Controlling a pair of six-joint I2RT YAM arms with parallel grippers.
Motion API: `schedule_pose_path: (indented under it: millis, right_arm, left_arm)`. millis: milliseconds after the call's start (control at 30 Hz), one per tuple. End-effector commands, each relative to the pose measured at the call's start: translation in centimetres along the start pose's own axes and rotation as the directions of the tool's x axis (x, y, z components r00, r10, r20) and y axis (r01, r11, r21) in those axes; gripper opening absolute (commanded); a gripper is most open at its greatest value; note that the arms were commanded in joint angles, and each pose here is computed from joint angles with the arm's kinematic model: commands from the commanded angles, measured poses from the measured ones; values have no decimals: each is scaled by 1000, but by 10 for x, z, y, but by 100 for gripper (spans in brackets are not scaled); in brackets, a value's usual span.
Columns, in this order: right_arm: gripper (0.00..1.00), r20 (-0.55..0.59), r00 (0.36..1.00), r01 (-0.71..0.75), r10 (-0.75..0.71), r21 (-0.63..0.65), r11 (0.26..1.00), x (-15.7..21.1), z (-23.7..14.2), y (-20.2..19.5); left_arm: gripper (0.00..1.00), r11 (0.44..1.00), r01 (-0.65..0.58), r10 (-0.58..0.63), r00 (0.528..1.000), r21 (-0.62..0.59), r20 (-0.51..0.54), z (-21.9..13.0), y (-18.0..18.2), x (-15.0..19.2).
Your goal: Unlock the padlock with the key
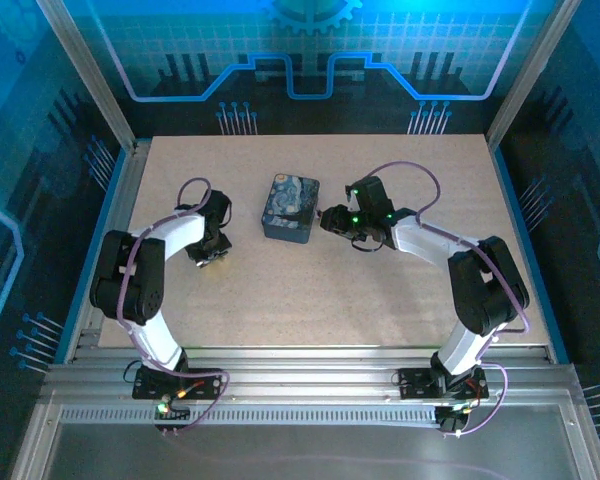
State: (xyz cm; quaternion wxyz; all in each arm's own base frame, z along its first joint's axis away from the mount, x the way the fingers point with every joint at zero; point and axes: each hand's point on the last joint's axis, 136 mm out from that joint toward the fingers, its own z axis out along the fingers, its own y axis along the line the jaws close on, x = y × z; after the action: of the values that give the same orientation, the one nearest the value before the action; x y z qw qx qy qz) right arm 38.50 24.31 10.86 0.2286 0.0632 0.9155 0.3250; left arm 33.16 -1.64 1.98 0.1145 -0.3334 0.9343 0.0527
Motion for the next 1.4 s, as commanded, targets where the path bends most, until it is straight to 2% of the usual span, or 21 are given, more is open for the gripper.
schedule_pose_path:
  millis: [0, 133, 400, 433, 633, 700, 767, 967, 1167, 1367]
  right_arm:
    - [41, -36, 999, 4, -4, 3, 1000, 6, 4, -2]
    - [42, -37, 999, 7, -6, 10, 1000, 7, 2, -3]
    - [42, -44, 999, 12, -11, 20, 1000, 9, 0, -6]
    - [42, -44, 999, 11, -10, 21, 1000, 9, 0, -6]
    - [42, -46, 999, 18, -17, 21, 1000, 10, 0, -6]
    - [43, -47, 999, 19, -18, 21, 1000, 10, 1, -6]
    - [43, -54, 998, 17, -16, 20, 1000, 11, 3, -6]
    - [43, -67, 998, 17, -16, 20, 1000, 13, 8, -7]
    - [43, -76, 997, 24, -22, 27, 999, 16, 9, -10]
    - [43, -79, 997, 30, -27, 33, 999, 18, 7, -12]
  left_arm:
    - [23, 999, -45, 45, 999, -19, 4, -3, -2, -1]
    - [14, 998, -61, 62, 998, -26, 10, -6, -1, 1]
    - [9, 996, -89, 90, 996, -8, 25, -19, -5, 0]
    - [11, 996, -92, 92, 995, -9, 29, -22, -4, 0]
    - [50, 993, -114, 115, 990, -25, 79, -36, 2, -16]
    - [60, 995, -102, 103, 992, -17, 73, -34, 4, -22]
    - [64, 997, -81, 81, 995, -1, 65, -29, 6, -28]
    - [59, 995, -83, 83, 997, 46, 2, -9, -4, -32]
    - [43, 990, -102, 107, 993, 93, -45, 2, -16, -25]
    - [34, 985, -128, 139, 987, 119, -84, 5, -16, -10]
